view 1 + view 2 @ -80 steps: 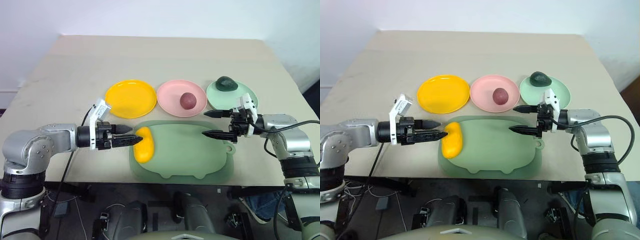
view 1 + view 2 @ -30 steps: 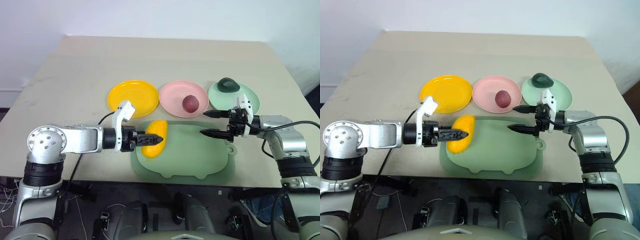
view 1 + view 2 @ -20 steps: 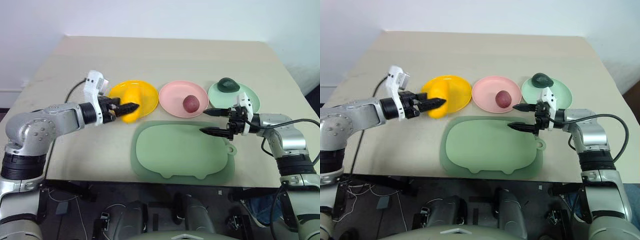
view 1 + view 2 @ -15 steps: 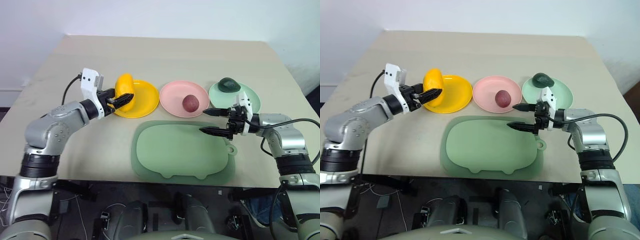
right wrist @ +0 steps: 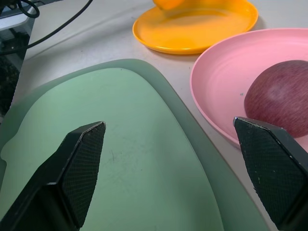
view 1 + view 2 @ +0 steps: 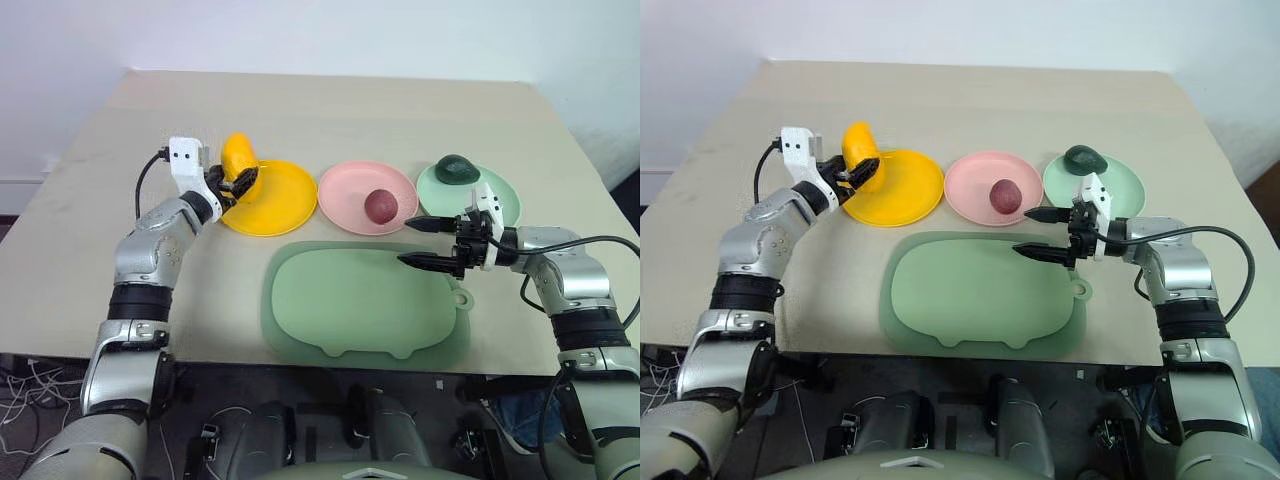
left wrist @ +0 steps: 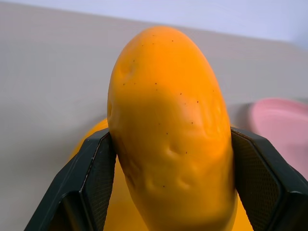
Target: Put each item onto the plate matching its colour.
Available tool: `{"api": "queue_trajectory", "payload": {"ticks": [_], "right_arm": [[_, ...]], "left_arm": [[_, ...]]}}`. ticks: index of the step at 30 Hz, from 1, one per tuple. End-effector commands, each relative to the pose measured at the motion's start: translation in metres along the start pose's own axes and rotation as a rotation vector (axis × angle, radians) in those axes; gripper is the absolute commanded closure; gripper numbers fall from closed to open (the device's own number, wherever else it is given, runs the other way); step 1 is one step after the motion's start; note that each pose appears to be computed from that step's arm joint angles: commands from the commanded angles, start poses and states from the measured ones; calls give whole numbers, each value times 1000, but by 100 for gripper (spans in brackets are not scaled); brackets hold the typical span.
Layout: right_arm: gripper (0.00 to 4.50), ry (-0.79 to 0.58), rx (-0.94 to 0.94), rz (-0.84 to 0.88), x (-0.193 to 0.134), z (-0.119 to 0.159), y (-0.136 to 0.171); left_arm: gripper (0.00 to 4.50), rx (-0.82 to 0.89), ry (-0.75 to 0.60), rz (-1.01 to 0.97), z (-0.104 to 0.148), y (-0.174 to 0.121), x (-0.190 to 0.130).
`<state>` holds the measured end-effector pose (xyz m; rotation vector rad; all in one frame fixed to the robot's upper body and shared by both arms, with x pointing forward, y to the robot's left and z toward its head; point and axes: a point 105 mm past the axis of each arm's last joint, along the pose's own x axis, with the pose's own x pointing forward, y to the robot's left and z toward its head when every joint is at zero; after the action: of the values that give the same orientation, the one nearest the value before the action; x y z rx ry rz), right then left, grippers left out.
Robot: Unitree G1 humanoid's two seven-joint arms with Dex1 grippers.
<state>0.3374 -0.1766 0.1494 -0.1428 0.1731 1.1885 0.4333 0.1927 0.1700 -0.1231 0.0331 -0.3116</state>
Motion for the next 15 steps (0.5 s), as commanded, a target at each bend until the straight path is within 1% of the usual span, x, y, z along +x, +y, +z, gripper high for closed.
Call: {"api": "queue_trajectory", "payload": {"ticks": [1, 4, 6, 7, 8, 9, 10, 12, 15], "right_arm": [[0, -27, -51, 2, 0, 14, 2], [0, -25, -50, 2, -1, 14, 3], [0, -28, -50, 2, 0, 14, 3], [0, -29, -49, 1, 0, 15, 2], [0, -29, -48, 1, 1, 15, 3], [0, -28, -48, 2, 1, 15, 3], [0, -28, -49, 2, 1, 15, 3], [0, -28, -50, 0, 1, 15, 3], [0, -26, -49, -4, 1, 14, 2]], "left_arm": [[136, -3, -31, 69, 11, 11, 4], [136, 22, -34, 62, 10, 9, 6], [136, -12, -52, 61, 10, 7, 7], [101, -86, -53, 22, 10, 2, 8], [65, -114, -59, 15, 10, -1, 9], [41, -128, -63, 12, 11, -2, 9], [6, -85, -41, 33, 8, -2, 10], [2, -74, -38, -17, 8, -11, 10], [2, -148, -19, -78, 9, -18, 9]]}}
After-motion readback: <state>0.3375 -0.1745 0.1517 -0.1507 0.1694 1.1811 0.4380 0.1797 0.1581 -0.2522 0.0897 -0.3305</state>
